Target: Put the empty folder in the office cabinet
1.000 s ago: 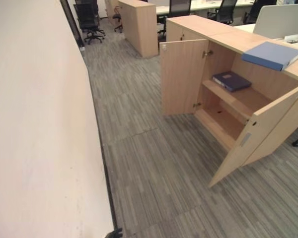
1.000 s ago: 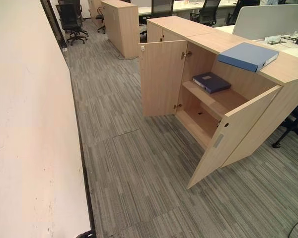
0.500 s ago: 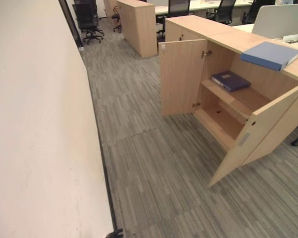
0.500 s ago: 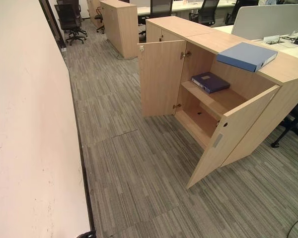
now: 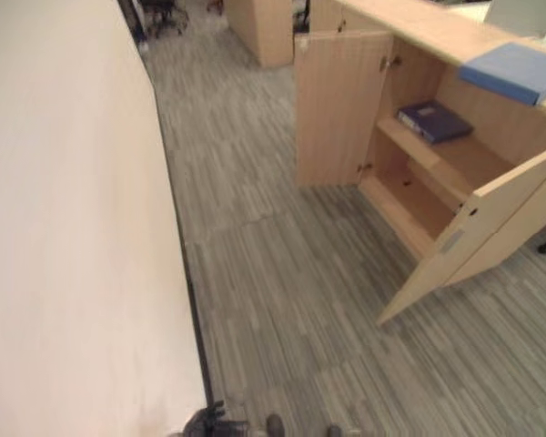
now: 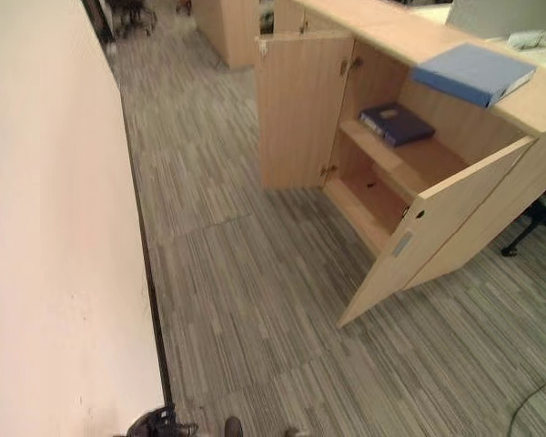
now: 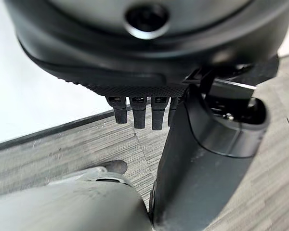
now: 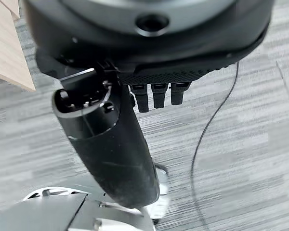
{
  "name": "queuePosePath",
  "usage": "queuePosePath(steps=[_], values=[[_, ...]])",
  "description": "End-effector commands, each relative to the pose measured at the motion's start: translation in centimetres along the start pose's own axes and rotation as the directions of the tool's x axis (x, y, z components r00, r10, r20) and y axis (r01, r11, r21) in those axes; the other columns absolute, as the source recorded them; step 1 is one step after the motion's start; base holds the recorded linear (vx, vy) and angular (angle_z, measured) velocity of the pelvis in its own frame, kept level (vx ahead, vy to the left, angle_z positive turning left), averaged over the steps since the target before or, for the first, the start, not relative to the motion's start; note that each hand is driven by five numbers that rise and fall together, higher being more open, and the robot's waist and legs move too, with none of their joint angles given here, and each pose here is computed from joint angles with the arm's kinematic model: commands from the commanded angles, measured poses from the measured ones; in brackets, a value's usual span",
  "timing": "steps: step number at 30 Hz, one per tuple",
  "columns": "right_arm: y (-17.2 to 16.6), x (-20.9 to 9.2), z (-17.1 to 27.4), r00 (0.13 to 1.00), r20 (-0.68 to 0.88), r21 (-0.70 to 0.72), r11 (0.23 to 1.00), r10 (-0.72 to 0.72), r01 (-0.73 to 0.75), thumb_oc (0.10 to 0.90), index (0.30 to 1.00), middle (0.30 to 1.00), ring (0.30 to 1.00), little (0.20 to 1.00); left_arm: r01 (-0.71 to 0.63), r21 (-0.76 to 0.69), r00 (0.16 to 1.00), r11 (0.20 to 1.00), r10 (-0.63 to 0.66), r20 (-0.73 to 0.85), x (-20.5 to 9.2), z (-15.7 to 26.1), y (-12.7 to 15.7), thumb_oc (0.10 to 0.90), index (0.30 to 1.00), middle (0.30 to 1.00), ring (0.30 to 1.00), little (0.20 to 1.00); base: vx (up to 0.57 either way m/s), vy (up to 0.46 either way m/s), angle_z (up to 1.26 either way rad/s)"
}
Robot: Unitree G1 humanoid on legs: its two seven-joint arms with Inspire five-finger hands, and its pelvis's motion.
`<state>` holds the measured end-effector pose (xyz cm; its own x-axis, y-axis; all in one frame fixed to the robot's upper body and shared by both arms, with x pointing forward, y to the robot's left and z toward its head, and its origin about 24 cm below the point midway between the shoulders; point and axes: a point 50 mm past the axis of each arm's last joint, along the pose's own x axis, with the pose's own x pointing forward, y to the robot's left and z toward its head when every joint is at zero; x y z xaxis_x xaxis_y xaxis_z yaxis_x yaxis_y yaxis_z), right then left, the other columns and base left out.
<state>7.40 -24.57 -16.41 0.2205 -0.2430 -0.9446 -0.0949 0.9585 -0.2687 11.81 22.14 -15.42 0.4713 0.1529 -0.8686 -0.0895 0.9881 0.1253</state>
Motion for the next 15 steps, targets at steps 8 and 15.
queuePosePath(steps=[8,15], values=[[-2.8,-0.1,1.5,0.994,0.067,-0.024,0.996,-0.090,0.092,0.800,0.900,0.900,0.900,0.900,-0.031,-0.017,0.999,0.999,0.031,-0.037,-0.5,-1.6,0.3,0.800,0.900,0.900,0.900,0.900,0.03,0.034,0.04],[-1.4,-0.1,0.8,0.997,0.053,-0.031,0.998,-0.058,0.060,0.800,0.900,0.900,0.900,0.900,-0.059,-0.061,0.995,0.996,0.054,-0.089,-0.8,-3.3,0.3,0.800,0.900,0.900,0.900,0.900,0.18,0.136,-0.03]])
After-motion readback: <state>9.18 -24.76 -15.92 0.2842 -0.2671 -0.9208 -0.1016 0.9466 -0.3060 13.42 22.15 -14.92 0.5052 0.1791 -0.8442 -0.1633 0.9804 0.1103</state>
